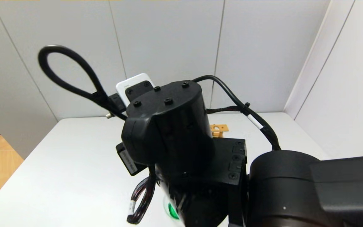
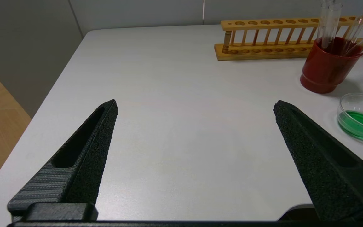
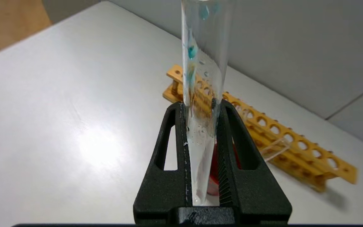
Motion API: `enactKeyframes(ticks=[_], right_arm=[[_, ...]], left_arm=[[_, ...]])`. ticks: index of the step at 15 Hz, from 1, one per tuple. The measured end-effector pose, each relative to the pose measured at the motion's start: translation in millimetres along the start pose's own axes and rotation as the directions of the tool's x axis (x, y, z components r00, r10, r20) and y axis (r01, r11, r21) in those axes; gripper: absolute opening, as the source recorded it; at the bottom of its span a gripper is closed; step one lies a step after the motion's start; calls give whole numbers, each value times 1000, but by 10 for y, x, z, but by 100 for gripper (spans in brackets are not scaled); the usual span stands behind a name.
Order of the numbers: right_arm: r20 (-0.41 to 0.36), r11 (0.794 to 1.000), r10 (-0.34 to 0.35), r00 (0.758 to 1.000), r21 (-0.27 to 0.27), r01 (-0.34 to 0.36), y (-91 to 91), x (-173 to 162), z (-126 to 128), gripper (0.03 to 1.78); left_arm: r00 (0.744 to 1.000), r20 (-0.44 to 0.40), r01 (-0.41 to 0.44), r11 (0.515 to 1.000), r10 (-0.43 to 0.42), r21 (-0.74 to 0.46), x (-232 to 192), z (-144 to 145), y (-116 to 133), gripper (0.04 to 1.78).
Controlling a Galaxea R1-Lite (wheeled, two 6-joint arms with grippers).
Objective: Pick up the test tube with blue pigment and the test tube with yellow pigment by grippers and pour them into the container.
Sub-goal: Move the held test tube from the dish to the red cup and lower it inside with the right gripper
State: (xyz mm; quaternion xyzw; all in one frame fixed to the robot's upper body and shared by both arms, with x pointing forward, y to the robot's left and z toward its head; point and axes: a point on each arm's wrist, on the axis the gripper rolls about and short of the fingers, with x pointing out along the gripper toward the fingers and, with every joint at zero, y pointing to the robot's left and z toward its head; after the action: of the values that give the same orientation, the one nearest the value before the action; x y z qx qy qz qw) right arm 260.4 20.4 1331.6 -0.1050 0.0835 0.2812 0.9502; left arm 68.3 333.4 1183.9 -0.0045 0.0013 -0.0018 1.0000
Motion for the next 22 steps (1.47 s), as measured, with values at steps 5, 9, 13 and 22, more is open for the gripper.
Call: enactKeyframes(ticks=[5,9,13,22], right_arm=[[19,997,-13,1000,70,12,-268,375,-113,32],[11,997,-25,1000,78,24,-490,600,-218,32],[-19,998,5,1000,69,-4,-557,753,-343,32],[-11,996,-14,1000,88,15,-715,982,-532,32]], left_arm=[[1000,0,0,1000,0,1,0,0,0,175],[1000,0,0,1000,0,1,0,0,0,175],[1000,0,0,1000,0,0,0,0,0,175],[1000,0,0,1000,0,0,0,0,0,175]])
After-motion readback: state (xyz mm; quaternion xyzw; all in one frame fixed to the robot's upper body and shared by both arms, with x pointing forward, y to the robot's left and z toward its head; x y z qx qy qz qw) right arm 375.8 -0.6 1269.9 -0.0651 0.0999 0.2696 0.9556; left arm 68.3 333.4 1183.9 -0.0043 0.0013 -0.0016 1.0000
